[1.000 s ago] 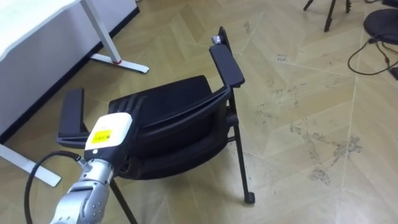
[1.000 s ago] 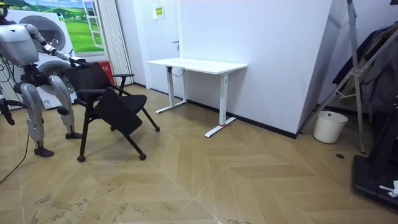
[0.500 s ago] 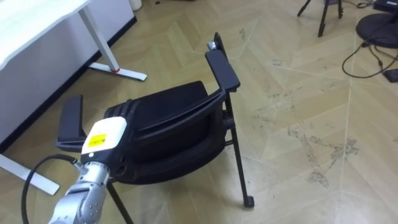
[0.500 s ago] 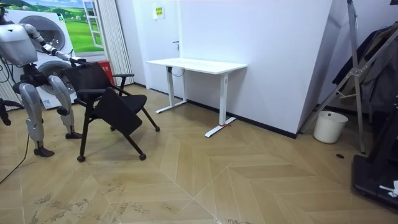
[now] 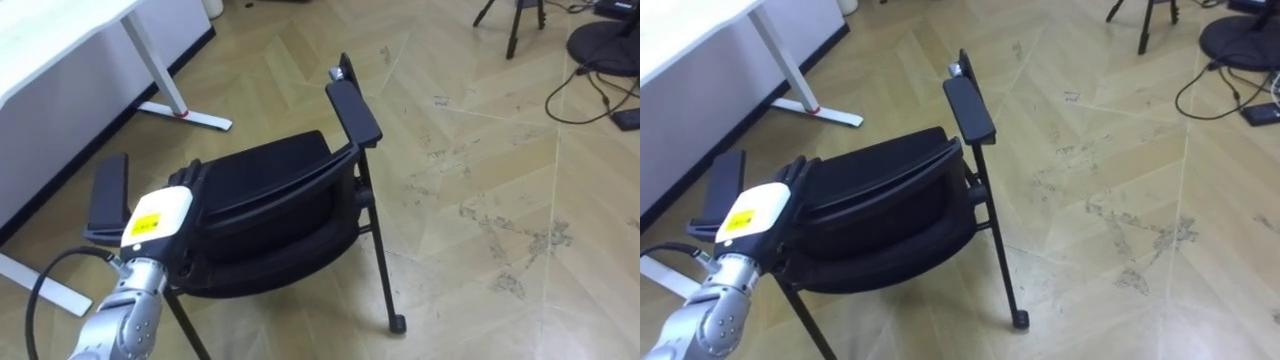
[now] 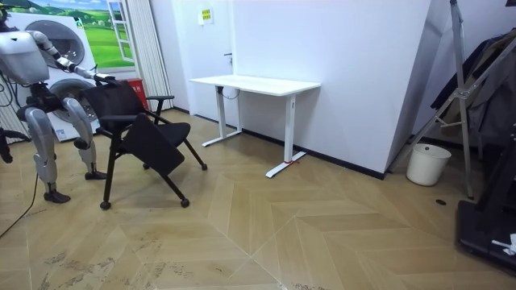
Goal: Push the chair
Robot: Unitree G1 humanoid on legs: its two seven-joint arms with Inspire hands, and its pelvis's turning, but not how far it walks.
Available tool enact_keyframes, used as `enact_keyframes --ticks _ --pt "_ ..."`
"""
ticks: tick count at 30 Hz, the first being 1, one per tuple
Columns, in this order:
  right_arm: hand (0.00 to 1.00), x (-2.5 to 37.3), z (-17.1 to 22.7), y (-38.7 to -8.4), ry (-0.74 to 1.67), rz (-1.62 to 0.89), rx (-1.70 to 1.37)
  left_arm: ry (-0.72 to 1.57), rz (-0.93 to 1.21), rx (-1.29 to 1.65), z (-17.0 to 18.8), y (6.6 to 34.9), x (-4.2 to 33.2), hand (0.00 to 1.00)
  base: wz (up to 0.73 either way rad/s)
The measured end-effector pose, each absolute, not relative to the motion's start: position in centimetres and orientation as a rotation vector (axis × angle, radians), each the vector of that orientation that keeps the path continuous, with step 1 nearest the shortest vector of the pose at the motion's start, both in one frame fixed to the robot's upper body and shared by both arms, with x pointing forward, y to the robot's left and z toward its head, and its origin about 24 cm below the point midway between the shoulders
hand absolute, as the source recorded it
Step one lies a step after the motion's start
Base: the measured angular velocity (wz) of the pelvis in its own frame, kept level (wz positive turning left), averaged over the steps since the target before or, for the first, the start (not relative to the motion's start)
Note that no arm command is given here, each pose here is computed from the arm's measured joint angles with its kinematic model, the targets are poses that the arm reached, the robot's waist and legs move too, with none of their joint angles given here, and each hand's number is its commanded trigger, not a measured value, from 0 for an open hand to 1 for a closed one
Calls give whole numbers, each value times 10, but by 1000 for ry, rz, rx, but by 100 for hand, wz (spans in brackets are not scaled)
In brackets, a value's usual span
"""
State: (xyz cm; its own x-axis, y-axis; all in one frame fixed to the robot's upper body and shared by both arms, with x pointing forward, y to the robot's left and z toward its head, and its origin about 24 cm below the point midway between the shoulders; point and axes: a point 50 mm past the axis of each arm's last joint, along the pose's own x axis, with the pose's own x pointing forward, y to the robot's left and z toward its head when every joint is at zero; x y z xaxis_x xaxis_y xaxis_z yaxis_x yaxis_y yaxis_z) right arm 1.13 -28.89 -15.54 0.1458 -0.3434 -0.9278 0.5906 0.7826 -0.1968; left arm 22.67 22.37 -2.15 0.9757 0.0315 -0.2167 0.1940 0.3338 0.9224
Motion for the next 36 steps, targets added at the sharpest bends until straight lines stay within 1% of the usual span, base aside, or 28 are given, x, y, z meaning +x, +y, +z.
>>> enact_keyframes --ticks 13,25,36 --pt "0 8 -155 -290 1257 -700 242 198 -63 1242 -17 226 231 100 0" --pt "0 5 -156 -289 1273 -703 247 199 -55 1249 -22 226 228 100 -2" --pt "0 -19 -155 -291 1345 -723 233 200 -41 1246 -23 228 227 100 -6"
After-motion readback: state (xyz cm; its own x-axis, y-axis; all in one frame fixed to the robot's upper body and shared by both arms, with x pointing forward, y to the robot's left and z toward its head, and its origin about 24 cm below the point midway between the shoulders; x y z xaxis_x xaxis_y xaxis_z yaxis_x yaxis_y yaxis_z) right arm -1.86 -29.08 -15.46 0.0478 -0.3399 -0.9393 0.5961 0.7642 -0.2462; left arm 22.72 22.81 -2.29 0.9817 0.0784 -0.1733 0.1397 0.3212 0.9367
